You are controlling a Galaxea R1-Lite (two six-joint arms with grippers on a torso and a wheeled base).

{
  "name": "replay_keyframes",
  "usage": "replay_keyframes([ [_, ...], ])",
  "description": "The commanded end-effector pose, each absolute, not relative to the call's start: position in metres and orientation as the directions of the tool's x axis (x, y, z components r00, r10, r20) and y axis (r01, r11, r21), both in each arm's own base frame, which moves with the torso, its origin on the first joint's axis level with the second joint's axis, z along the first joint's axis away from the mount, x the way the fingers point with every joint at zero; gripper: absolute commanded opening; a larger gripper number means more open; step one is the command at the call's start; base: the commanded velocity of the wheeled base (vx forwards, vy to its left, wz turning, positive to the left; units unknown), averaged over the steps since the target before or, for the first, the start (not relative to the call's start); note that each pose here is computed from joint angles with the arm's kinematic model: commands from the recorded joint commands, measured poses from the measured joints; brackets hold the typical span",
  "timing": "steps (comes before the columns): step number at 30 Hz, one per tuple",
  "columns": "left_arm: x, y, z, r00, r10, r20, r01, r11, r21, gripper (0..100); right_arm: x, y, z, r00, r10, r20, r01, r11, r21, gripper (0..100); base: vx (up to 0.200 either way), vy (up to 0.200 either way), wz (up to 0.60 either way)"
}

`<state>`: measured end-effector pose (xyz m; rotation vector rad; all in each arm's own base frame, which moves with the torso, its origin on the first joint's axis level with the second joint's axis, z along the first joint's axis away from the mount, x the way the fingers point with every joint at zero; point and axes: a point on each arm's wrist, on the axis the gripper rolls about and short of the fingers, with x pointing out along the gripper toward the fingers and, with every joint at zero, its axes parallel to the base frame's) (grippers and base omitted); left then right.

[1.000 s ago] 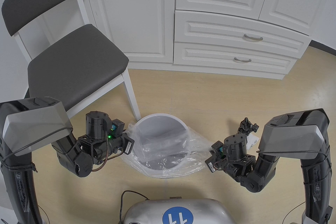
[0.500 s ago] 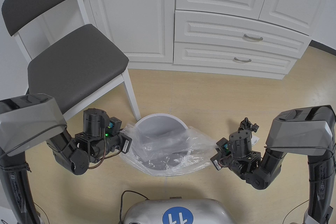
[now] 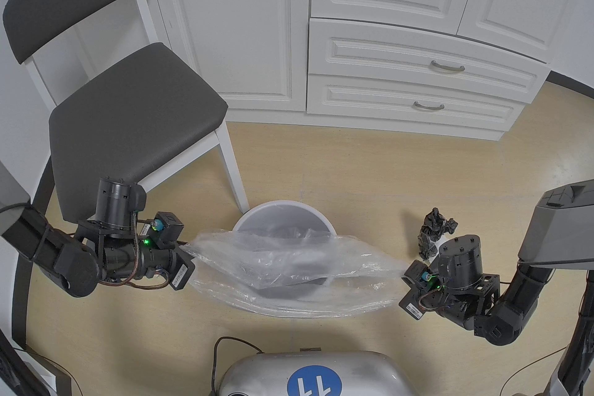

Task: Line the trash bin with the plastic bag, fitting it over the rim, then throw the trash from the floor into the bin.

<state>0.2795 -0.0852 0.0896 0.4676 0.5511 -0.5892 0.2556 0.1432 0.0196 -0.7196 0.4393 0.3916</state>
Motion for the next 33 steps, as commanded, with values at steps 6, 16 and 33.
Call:
replay_keyframes([
  [6,0.262,-0.080,0.105,0.687,-0.426,-0.588,0.665,0.696,0.272,0,0.242,0.139,0.029,0.837,0.204,-0.508,-0.503,0.654,-0.566,0,0.000,0.000,0.00],
  [16,0.276,-0.090,0.070,0.599,-0.418,-0.683,0.722,0.650,0.237,0,0.242,0.150,-0.001,0.787,0.203,-0.583,-0.569,0.603,-0.559,0,0.000,0.000,0.00],
  [33,0.320,-0.103,-0.003,0.669,-0.407,-0.621,0.668,0.696,0.263,0,0.284,0.171,-0.041,0.798,0.178,-0.576,-0.506,0.716,-0.480,0,0.000,0.000,0.00],
])
